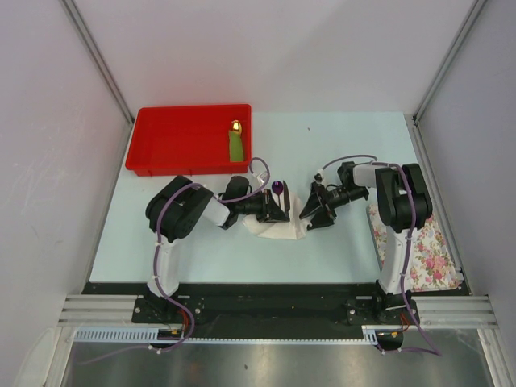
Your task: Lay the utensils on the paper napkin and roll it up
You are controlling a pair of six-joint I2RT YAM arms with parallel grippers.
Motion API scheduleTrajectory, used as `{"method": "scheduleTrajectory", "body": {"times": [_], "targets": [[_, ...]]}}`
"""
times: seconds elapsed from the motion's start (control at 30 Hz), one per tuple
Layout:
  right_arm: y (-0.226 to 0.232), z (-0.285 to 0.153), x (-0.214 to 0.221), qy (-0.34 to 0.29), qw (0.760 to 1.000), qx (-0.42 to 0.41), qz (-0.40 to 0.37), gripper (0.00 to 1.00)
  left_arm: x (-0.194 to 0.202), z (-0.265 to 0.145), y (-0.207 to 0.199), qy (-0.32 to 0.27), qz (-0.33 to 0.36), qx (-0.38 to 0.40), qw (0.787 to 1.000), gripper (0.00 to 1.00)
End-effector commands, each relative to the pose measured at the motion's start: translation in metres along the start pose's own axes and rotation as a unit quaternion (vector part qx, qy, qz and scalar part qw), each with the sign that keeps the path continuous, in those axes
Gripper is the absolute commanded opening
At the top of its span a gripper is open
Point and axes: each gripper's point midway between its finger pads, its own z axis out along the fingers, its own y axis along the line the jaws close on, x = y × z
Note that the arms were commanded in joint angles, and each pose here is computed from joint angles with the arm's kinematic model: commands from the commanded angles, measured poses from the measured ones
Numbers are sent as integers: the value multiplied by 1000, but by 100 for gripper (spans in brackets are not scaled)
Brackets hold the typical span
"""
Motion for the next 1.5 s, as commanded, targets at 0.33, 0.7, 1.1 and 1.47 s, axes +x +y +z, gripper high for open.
{"method": "scheduleTrajectory", "body": {"times": [0.33,0.7,1.1,1.47], "targets": [[10,-8,13,13,1000,-2,-16,82,3,1,21,-3,3,-34,999,15],[10,-17,-4,-29,998,34,-49,69,2,2,20,-3,5,-32,999,15],[13,10,-9,0,990,87,-110,25,0,1,17,-6,9,-28,1000,14],[19,38,-22,6,988,97,-116,9,-4,-1,10,-10,12,-17,1000,10]]}}
